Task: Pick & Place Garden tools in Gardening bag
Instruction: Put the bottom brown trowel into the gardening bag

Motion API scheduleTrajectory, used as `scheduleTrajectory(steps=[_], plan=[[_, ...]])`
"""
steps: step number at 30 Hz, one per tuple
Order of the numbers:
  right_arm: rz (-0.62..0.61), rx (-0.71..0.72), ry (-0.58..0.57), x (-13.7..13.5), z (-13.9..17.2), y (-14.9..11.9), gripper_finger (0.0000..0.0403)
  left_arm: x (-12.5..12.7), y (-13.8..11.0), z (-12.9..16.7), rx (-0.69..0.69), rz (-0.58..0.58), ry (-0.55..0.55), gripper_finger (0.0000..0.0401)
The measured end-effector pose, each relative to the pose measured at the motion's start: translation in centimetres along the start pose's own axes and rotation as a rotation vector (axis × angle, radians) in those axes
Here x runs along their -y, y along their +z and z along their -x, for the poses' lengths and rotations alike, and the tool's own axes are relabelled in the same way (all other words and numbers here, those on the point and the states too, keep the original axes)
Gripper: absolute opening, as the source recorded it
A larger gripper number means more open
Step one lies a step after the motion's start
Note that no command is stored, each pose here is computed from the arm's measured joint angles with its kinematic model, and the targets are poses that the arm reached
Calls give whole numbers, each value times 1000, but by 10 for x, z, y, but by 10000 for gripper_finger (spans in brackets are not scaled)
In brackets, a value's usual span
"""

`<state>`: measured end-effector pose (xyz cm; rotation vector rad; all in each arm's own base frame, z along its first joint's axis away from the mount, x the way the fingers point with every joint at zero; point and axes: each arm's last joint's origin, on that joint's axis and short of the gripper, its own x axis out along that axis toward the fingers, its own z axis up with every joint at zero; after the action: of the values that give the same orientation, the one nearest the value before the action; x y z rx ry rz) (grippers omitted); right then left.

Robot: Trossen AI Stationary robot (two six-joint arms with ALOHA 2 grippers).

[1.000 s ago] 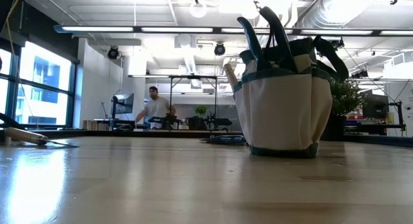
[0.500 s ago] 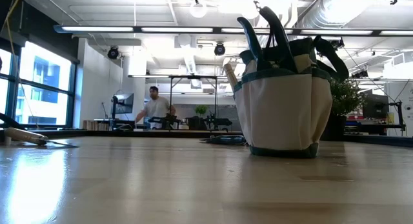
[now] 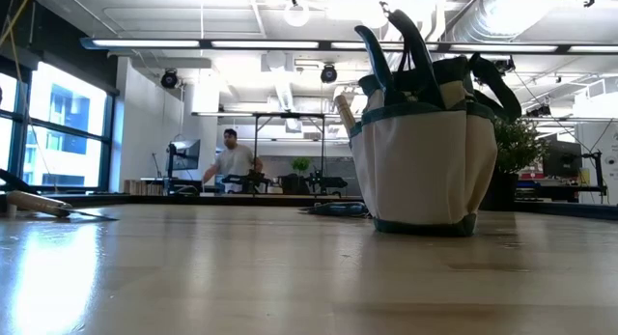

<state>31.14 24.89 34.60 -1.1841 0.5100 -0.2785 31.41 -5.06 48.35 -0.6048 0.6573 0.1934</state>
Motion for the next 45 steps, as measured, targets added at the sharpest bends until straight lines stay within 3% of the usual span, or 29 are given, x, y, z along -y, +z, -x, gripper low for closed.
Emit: scheduleTrajectory(steps=[4, 9, 12, 14, 21, 27, 32, 35, 38, 45], plan=[[-275, 66, 100, 4, 25, -4, 52, -10, -6, 11, -9, -19, 130, 168], [-680, 99, 265, 31, 65, -25, 52, -18, -19, 17, -68, -75, 287, 168], [-926, 92, 408, 50, 88, -43, 52, -19, -26, 19, -80, -73, 348, 168], [-1012, 111, 430, 53, 103, -53, 52, -16, -29, 15, -84, -82, 353, 168], [-1192, 203, 387, 18, 136, -90, 52, 3, -48, 11, -124, -159, 317, 168], [-1224, 318, 319, -18, 141, -123, 52, 15, -60, 15, -109, -214, 309, 168], [-1235, 479, 349, -29, 125, -146, 52, 21, -67, 17, -90, -279, 315, 168], [-1221, 734, 400, -35, 109, -160, 52, 25, -71, 19, -76, -324, 321, 168], [-1223, 978, 375, -41, 95, -183, 52, 28, -75, 20, -57, -360, 332, 168], [-1228, 1034, 187, -53, 67, -242, 52, 40, -89, 27, -26, -416, 323, 168]])
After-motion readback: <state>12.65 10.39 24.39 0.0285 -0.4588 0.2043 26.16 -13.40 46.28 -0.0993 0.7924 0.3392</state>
